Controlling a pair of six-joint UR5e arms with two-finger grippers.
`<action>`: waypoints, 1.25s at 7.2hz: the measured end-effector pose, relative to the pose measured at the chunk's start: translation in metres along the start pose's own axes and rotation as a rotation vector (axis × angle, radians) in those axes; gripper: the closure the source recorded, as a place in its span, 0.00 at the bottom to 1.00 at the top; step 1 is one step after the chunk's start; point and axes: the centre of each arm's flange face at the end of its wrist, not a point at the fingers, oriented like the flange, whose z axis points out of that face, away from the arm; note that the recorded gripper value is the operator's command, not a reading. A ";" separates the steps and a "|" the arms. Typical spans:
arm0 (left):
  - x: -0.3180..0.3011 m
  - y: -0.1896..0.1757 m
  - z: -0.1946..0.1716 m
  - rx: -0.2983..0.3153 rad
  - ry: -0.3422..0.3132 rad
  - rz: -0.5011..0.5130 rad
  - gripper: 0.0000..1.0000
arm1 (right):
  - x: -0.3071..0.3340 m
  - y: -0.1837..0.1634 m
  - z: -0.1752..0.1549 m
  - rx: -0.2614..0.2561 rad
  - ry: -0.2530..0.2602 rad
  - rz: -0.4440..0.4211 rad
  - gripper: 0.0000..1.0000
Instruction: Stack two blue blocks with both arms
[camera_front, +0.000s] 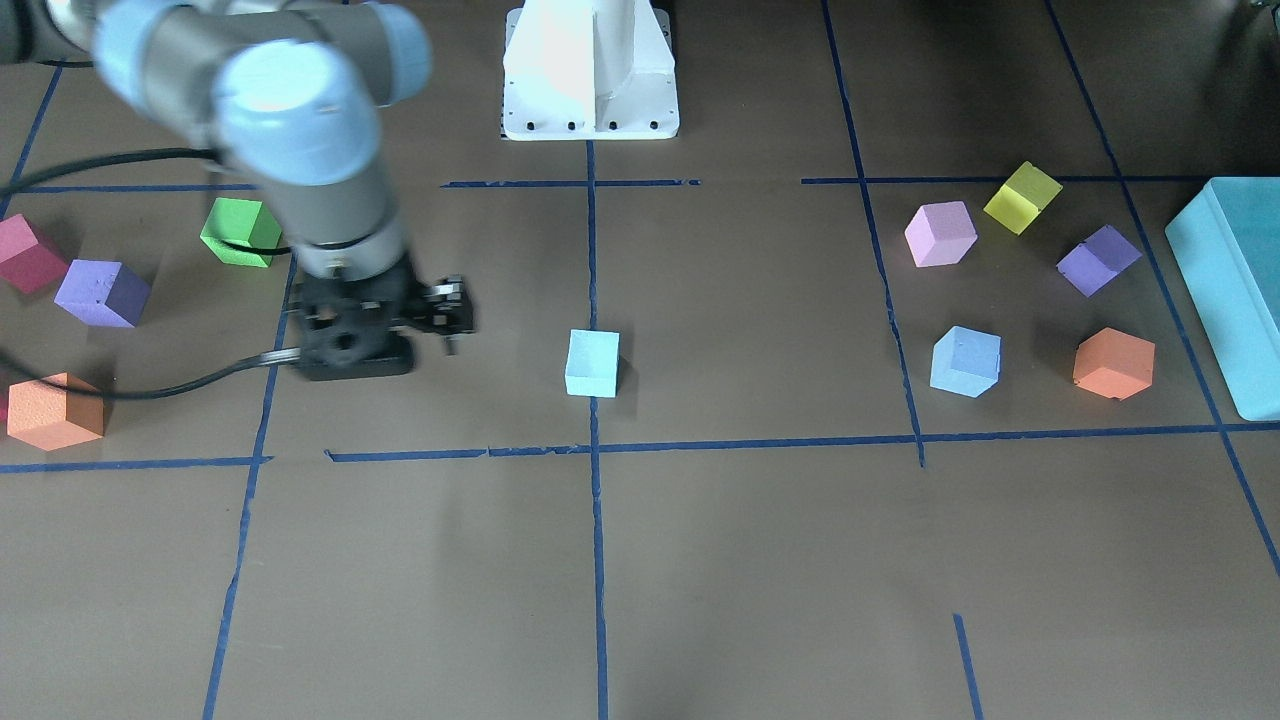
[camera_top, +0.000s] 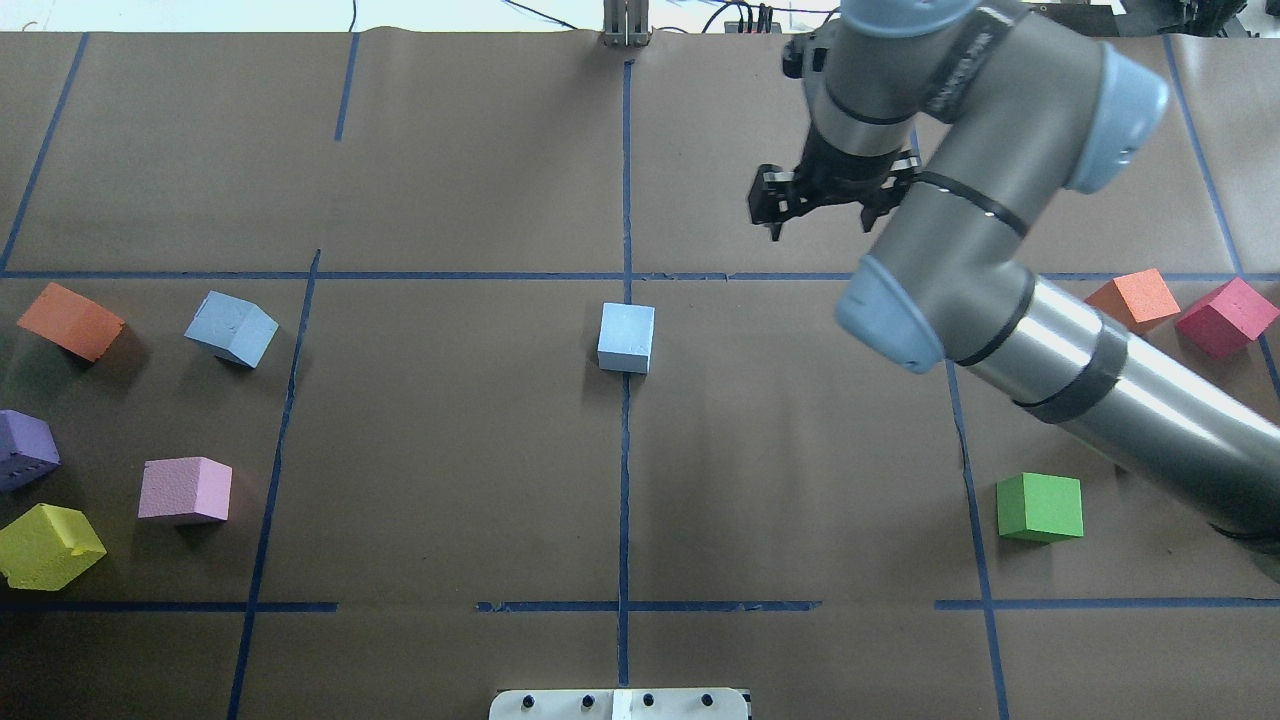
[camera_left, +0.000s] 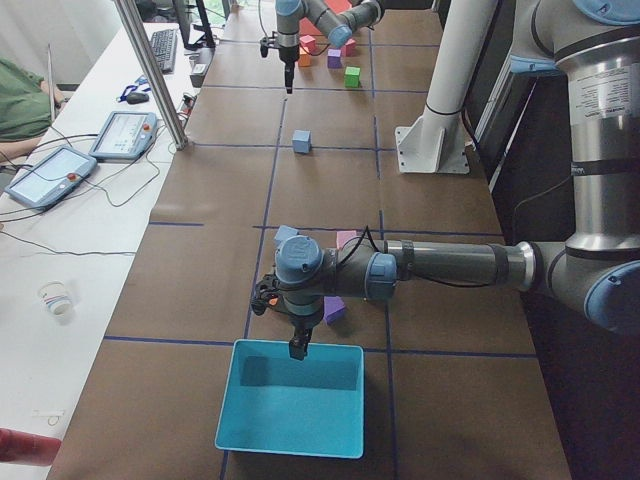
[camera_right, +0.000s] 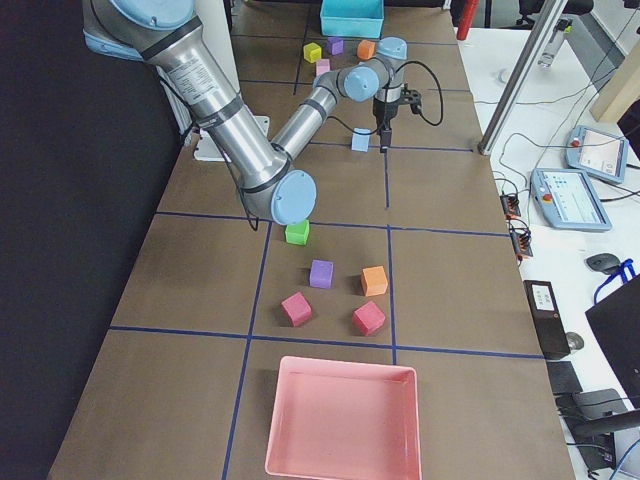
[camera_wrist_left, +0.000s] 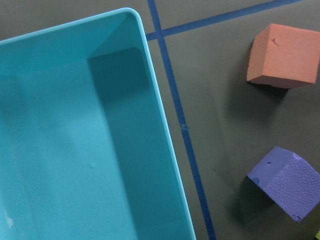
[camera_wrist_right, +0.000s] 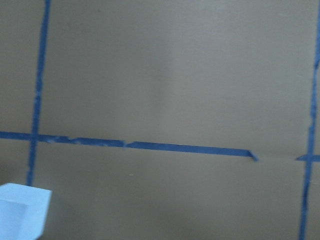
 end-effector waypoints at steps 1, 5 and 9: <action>0.001 -0.003 -0.003 0.004 -0.015 0.004 0.00 | 0.080 0.011 -0.005 -0.021 -0.007 -0.081 0.00; 0.010 -0.024 -0.018 0.047 -0.016 0.039 0.00 | 0.379 0.123 -0.020 -0.070 -0.005 -0.307 0.00; 0.044 -0.078 -0.052 0.168 0.064 0.038 0.00 | 0.526 0.249 -0.008 -0.073 -0.036 -0.268 0.00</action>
